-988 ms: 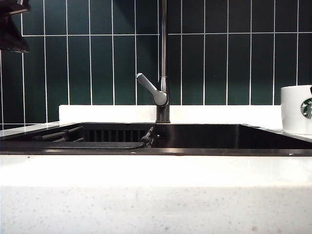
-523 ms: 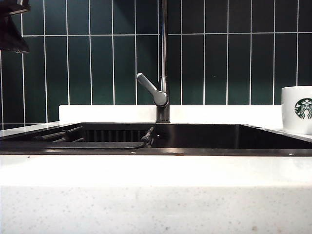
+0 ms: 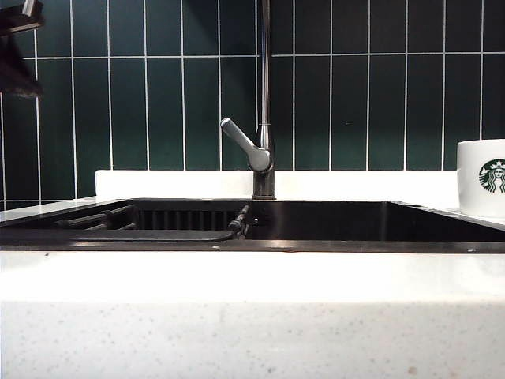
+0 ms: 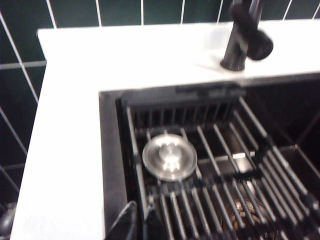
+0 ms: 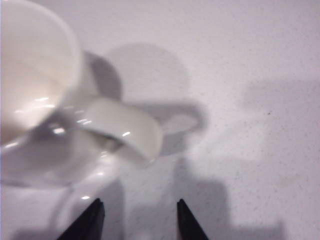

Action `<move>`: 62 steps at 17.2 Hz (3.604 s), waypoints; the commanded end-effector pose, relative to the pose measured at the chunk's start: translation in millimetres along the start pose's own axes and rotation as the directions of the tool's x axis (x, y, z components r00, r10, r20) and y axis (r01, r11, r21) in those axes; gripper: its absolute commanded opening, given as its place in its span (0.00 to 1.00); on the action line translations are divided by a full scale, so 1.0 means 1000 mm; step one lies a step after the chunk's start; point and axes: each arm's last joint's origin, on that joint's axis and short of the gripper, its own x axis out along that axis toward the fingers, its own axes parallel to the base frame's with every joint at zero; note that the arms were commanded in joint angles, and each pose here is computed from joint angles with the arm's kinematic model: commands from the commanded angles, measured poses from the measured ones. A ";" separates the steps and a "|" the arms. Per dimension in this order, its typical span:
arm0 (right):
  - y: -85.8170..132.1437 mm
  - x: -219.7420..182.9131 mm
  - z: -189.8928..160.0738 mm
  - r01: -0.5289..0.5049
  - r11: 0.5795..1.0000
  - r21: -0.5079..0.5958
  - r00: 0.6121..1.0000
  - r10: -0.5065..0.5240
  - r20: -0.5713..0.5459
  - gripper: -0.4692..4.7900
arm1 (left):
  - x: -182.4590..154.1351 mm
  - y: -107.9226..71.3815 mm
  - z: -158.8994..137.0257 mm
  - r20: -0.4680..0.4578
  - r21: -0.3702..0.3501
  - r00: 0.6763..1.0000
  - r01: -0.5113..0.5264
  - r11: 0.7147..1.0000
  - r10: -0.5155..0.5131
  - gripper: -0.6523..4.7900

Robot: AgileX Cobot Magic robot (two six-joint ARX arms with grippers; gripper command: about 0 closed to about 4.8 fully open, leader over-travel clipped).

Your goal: Pick up the mug next to the sink, go to the faucet to get some water, pour the water into the sink, and finally put the mug back to its place.

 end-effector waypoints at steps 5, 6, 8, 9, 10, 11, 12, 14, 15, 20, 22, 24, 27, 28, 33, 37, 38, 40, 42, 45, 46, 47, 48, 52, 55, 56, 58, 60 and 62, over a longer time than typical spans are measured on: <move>0.017 -0.054 -0.005 -0.132 0.991 -0.036 0.957 0.137 0.254 0.22 | -0.033 -0.003 0.002 0.019 0.009 0.999 0.046 0.999 -0.046 0.17; 0.018 -0.059 -0.008 -0.143 0.989 -0.040 0.948 0.149 0.283 0.19 | -0.038 -0.003 0.002 0.023 0.010 0.999 0.049 0.999 -0.049 0.17; 0.018 -0.067 -0.013 -0.156 0.987 -0.047 0.933 0.162 0.322 0.18 | -0.048 -0.004 0.002 0.036 0.011 0.998 0.051 0.999 -0.051 0.17; 0.017 -0.069 -0.016 -0.157 0.986 -0.046 0.927 0.164 0.337 0.18 | -0.051 -0.004 0.002 0.040 0.011 0.998 0.051 0.999 -0.051 0.17; 0.017 -0.072 -0.019 -0.172 0.984 -0.050 0.917 0.178 0.358 0.18 | -0.056 -0.004 0.002 0.044 0.012 0.998 0.051 0.999 -0.051 0.17; 0.016 -0.074 -0.022 -0.173 0.984 -0.049 0.912 0.179 0.370 0.18 | -0.059 -0.004 0.001 0.046 0.011 0.998 0.051 0.999 -0.051 0.17; 0.015 -0.077 -0.026 -0.174 0.983 -0.049 0.909 0.180 0.376 0.18 | -0.062 -0.004 0.001 0.051 0.012 0.997 0.051 0.999 -0.052 0.17; 0.013 -0.084 -0.031 -0.179 0.983 -0.051 0.903 0.185 0.388 0.18 | -0.066 -0.004 0.000 0.055 0.013 0.997 0.051 0.999 -0.051 0.17; 0.013 -0.087 -0.033 -0.185 0.981 -0.054 0.897 0.192 0.398 0.18 | -0.067 -0.004 -0.001 0.050 0.012 0.997 0.051 0.999 -0.052 0.17; 0.011 -0.109 -0.048 -0.221 0.973 -0.071 0.846 0.228 0.483 0.17 | -0.068 -0.004 -0.027 0.048 -0.007 0.997 0.058 0.998 -0.057 0.16; 0.009 -0.114 -0.058 -0.228 0.971 -0.074 0.835 0.234 0.498 0.16 | -0.068 -0.004 -0.035 0.065 -0.019 0.997 0.051 0.999 -0.050 0.16; 0.005 -0.119 -0.071 -0.224 0.972 -0.076 0.866 0.234 0.442 0.17 | -0.069 -0.003 -0.037 0.054 -0.023 0.998 0.030 0.999 -0.029 0.16; 0.002 -0.125 -0.084 -0.274 0.962 0.004 0.880 0.249 0.404 0.17 | -0.069 -0.003 -0.040 0.019 -0.069 1.000 0.025 0.997 -0.024 0.16; 0.002 -0.126 -0.086 -0.289 0.957 0.031 0.871 0.250 0.422 0.16 | -0.069 -0.003 -0.041 0.019 -0.069 1.000 0.024 0.997 -0.023 0.16; 0.002 -0.118 -0.101 -0.275 0.961 -0.015 0.847 0.250 0.470 0.07 | -0.067 -0.003 -0.049 0.142 -0.001 0.990 0.028 1.000 -0.027 0.11; 0.004 -0.111 -0.105 -0.262 0.964 -0.044 0.842 0.251 0.477 0.07 | -0.070 -0.003 -0.062 0.205 -0.003 0.978 0.029 1.000 -0.028 0.11; 0.005 -0.107 -0.107 -0.250 0.966 -0.070 0.840 0.252 0.481 0.07 | -0.069 -0.002 -0.069 0.226 0.004 0.974 0.023 1.000 -0.023 0.11; 0.005 -0.105 -0.108 -0.236 0.967 -0.094 0.838 0.252 0.484 0.07 | -0.070 -0.001 -0.077 0.255 0.008 0.967 -0.030 1.000 0.027 0.11; 0.005 -0.106 -0.107 -0.230 0.966 -0.122 0.825 0.260 0.503 0.07 | -0.073 -0.001 -0.082 0.292 0.008 0.956 -0.041 0.999 0.037 0.11; 0.007 -0.102 -0.110 -0.241 0.958 -0.155 0.819 0.286 0.498 0.07 | -0.073 -0.001 -0.086 0.332 0.012 0.943 -0.029 0.999 0.023 0.11; 0.007 -0.100 -0.111 -0.240 0.958 -0.158 0.819 0.288 0.496 0.07 | -0.072 -0.001 -0.086 0.336 0.012 0.942 -0.029 0.999 0.023 0.11; 0.008 -0.096 -0.114 -0.235 0.957 -0.171 0.824 0.290 0.487 0.07 | -0.072 -0.001 -0.086 0.348 0.032 0.937 -0.037 0.999 0.023 0.11; 0.008 -0.093 -0.117 -0.232 0.956 -0.179 0.825 0.291 0.484 0.07 | -0.072 -0.001 -0.086 0.350 0.039 0.936 -0.047 0.998 0.031 0.11; 0.010 -0.079 -0.129 -0.210 0.959 -0.193 0.844 0.277 0.458 0.07 | -0.071 0.002 -0.088 0.354 0.018 0.929 -0.119 0.993 0.105 0.11; 0.010 -0.078 -0.129 -0.191 0.964 -0.186 0.846 0.258 0.467 0.07 | -0.070 0.002 -0.089 0.350 0.029 0.930 -0.127 0.991 0.109 0.11; 0.010 -0.077 -0.131 -0.187 0.965 -0.184 0.850 0.253 0.463 0.07 | -0.070 0.002 -0.089 0.343 0.034 0.931 -0.145 0.989 0.124 0.11; 0.010 -0.073 -0.135 -0.189 0.964 -0.186 0.856 0.254 0.450 0.07 | -0.069 0.004 -0.093 0.311 0.024 0.934 -0.195 0.980 0.178 0.11; 0.010 -0.071 -0.137 -0.183 0.965 -0.190 0.858 0.251 0.448 0.07 | -0.069 0.005 -0.093 0.301 0.019 0.931 -0.221 0.975 0.205 0.11; 0.010 -0.070 -0.137 -0.156 0.969 -0.194 0.863 0.229 0.450 0.07 | -0.069 0.005 -0.093 0.302 0.032 0.931 -0.226 0.974 0.206 0.11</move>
